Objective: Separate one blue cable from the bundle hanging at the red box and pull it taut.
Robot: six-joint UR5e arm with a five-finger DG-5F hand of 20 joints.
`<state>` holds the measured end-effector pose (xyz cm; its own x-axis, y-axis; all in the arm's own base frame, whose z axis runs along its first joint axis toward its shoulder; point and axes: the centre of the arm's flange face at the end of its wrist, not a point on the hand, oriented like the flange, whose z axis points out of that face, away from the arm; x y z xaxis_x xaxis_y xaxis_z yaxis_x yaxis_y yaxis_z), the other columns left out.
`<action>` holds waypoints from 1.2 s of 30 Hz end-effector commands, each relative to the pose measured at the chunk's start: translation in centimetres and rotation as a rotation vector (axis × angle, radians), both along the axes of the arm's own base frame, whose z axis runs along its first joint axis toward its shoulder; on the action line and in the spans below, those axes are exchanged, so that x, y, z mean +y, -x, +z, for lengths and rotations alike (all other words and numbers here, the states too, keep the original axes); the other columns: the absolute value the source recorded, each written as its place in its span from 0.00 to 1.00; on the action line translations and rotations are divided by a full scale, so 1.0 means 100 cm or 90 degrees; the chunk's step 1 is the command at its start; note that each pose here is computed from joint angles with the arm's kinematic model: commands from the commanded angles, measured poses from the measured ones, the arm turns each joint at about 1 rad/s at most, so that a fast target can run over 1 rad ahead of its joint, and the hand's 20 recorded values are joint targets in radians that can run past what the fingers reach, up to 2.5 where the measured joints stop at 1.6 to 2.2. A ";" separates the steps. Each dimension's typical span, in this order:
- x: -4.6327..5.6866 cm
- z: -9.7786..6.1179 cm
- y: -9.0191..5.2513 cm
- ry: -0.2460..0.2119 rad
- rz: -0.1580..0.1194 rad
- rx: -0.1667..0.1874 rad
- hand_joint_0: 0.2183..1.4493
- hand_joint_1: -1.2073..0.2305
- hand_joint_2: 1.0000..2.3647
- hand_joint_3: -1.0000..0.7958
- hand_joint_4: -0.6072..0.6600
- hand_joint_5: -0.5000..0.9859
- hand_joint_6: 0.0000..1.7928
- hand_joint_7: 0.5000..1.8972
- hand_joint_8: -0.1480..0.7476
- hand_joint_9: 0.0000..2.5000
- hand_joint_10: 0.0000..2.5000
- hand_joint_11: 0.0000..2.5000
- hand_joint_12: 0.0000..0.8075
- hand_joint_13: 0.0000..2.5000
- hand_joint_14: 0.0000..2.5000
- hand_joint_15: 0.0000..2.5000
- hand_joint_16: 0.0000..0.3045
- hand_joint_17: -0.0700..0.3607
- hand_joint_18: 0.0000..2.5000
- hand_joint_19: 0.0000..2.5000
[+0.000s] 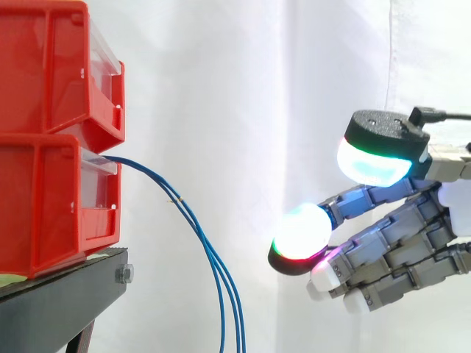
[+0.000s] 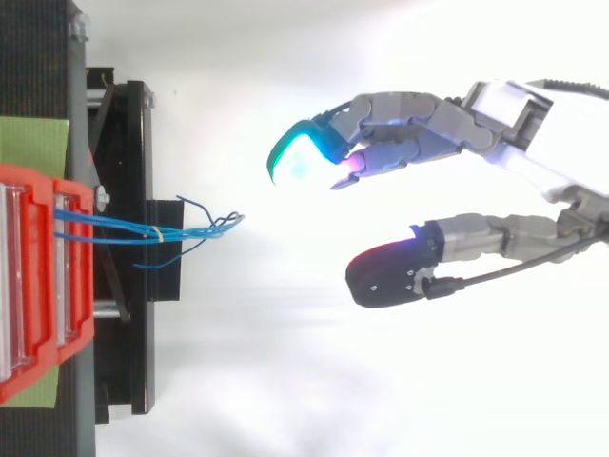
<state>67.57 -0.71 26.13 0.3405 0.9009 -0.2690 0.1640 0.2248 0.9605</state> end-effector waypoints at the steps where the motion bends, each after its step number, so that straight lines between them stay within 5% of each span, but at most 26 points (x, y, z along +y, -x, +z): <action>1: 0.002 -0.008 -0.006 0.003 -0.007 -0.010 0.27 0.40 0.00 0.30 0.68 0.22 0.28 0.26 0.49 0.25 0.00 0.10 0.40 0.16 0.00 0.06 0.13 0.36 0.10 0.11; 4: 0.003 -0.006 -0.009 0.007 -0.015 -0.017 0.27 0.40 0.00 0.30 0.68 0.22 0.28 0.26 0.49 0.25 0.00 0.10 0.40 0.16 0.00 0.06 0.13 0.36 0.10 0.11; 10: 0.007 -0.033 -0.042 0.006 -0.031 -0.015 0.27 0.40 0.00 0.30 0.68 0.22 0.28 0.26 0.49 0.25 0.00 0.10 0.40 0.16 0.00 0.06 0.13 0.36 0.10 0.11; 14: 0.009 -0.038 -0.060 -0.017 -0.022 -0.026 0.27 0.40 0.00 0.30 0.68 0.22 0.28 0.26 0.49 0.26 0.00 0.10 0.40 0.16 0.00 0.06 0.13 0.36 0.10 0.11; 18: 0.011 -0.037 -0.062 -0.002 -0.021 -0.032 0.27 0.40 0.00 0.30 0.68 0.22 0.28 0.26 0.49 0.26 0.00 0.10 0.40 0.17 0.00 0.06 0.13 0.36 0.10 0.11; 20: 0.011 -0.043 -0.064 0.003 -0.021 -0.031 0.27 0.40 0.00 0.30 0.68 0.22 0.28 0.26 0.49 0.26 0.00 0.10 0.40 0.17 0.00 0.06 0.13 0.37 0.10 0.11; 21: 0.013 -0.058 -0.072 -0.001 -0.019 -0.042 0.27 0.40 0.00 0.30 0.68 0.22 0.28 0.26 0.49 0.26 0.00 0.11 0.40 0.17 0.00 0.07 0.13 0.37 0.10 0.11; 24: 0.014 -0.062 -0.080 -0.014 -0.016 -0.053 0.27 0.41 0.00 0.29 0.69 0.22 0.28 0.26 0.50 0.26 0.00 0.11 0.40 0.17 0.00 0.07 0.13 0.37 0.10 0.11; 32: 0.029 -0.069 -0.103 -0.026 0.039 -0.071 0.25 0.44 0.00 0.28 0.73 0.24 0.28 0.28 0.51 0.28 0.00 0.12 0.42 0.19 0.00 0.09 0.13 0.37 0.12 0.12; 36: 0.029 -0.068 -0.103 -0.031 0.042 -0.073 0.25 0.45 0.00 0.28 0.73 0.24 0.28 0.30 0.52 0.30 0.00 0.14 0.42 0.21 0.00 0.10 0.13 0.37 0.13 0.13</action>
